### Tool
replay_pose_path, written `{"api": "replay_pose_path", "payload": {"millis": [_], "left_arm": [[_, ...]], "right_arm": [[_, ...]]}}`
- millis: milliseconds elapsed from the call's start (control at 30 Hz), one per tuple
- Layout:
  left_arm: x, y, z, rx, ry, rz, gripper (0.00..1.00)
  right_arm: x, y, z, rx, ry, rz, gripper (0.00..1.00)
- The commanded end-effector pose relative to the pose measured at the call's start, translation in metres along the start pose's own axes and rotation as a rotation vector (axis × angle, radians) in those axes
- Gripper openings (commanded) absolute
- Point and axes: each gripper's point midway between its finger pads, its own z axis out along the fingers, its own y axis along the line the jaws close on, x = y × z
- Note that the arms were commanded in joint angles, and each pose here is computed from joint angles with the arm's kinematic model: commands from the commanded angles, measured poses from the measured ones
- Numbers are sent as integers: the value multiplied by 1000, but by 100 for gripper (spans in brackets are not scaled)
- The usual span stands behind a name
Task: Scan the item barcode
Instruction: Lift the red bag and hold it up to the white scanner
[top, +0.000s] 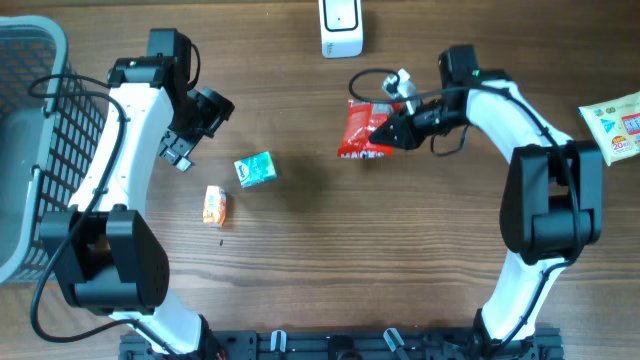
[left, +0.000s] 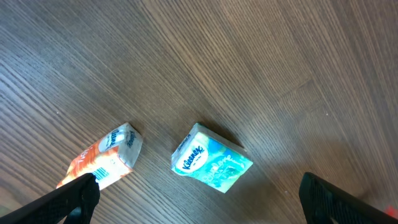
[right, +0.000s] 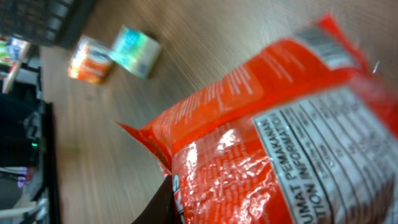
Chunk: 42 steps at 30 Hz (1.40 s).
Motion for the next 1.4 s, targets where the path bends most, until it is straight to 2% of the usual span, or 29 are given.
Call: {"api": "replay_pose_path", "payload": {"millis": [0, 33, 67, 133, 167, 200, 233, 267, 333, 367, 400, 467, 533, 567, 600, 667, 733, 867, 900, 933, 1000, 1033, 1067, 1200, 1367], "left_arm": [[-1, -1, -1, 3, -2, 11, 100], [-1, -1, -1, 3, -2, 11, 100], [-1, -1, -1, 3, -2, 11, 100], [-1, -1, -1, 3, -2, 11, 100], [-1, -1, -1, 3, -2, 11, 100], [-1, -1, -1, 3, -2, 11, 100], [-1, -1, -1, 3, -2, 11, 100], [-1, -1, -1, 3, -2, 11, 100], [-1, -1, -1, 3, -2, 11, 100], [-1, -1, -1, 3, -2, 11, 100], [-1, -1, -1, 3, -2, 11, 100], [-1, -1, -1, 3, -2, 11, 100], [-1, -1, -1, 3, -2, 11, 100], [-1, -1, -1, 3, -2, 11, 100], [-1, -1, -1, 3, -2, 11, 100], [-1, -1, -1, 3, -2, 11, 100], [-1, -1, -1, 3, -2, 11, 100], [-1, -1, -1, 3, -2, 11, 100], [-1, -1, -1, 3, -2, 11, 100], [-1, -1, -1, 3, -2, 11, 100], [-1, -1, -1, 3, -2, 11, 100], [-1, -1, -1, 3, -2, 11, 100], [-1, -1, -1, 3, -2, 11, 100], [-1, -1, -1, 3, -2, 11, 100], [-1, -1, -1, 3, -2, 11, 100]], "right_arm": [[43, -15, 21, 31, 51, 209, 4], [55, -25, 24, 93, 78, 311, 7], [65, -36, 22, 173, 113, 399, 21], [84, -48, 5, 325, 196, 580, 30], [82, -43, -10, 346, 225, 636, 33], [75, -36, -25, 363, 237, 666, 43], [66, -30, -42, 406, 248, 700, 63], [42, -19, -66, 445, 239, 706, 100], [18, -14, -72, 430, 187, 673, 99], [-2, -15, -68, 397, 121, 625, 95], [-13, -14, -64, 369, 84, 595, 81], [-32, -15, -40, 288, 9, 551, 43], [-18, -17, -7, 239, 25, 583, 13], [-8, -22, 10, 235, 42, 596, 7], [6, -27, 26, 235, 58, 618, 4], [38, -47, 38, 326, 99, 706, 4], [58, -62, 30, 448, 143, 734, 4], [56, -56, 19, 469, 162, 742, 6], [43, -47, 5, 468, 156, 717, 20], [27, -36, -13, 470, 144, 690, 45], [5, -21, -44, 478, 107, 655, 80], [2, -17, -53, 481, 94, 645, 94], [6, -16, -61, 480, 109, 622, 100], [47, -18, -59, 403, 191, 633, 100], [100, -46, -62, 376, 147, 781, 100]]}}
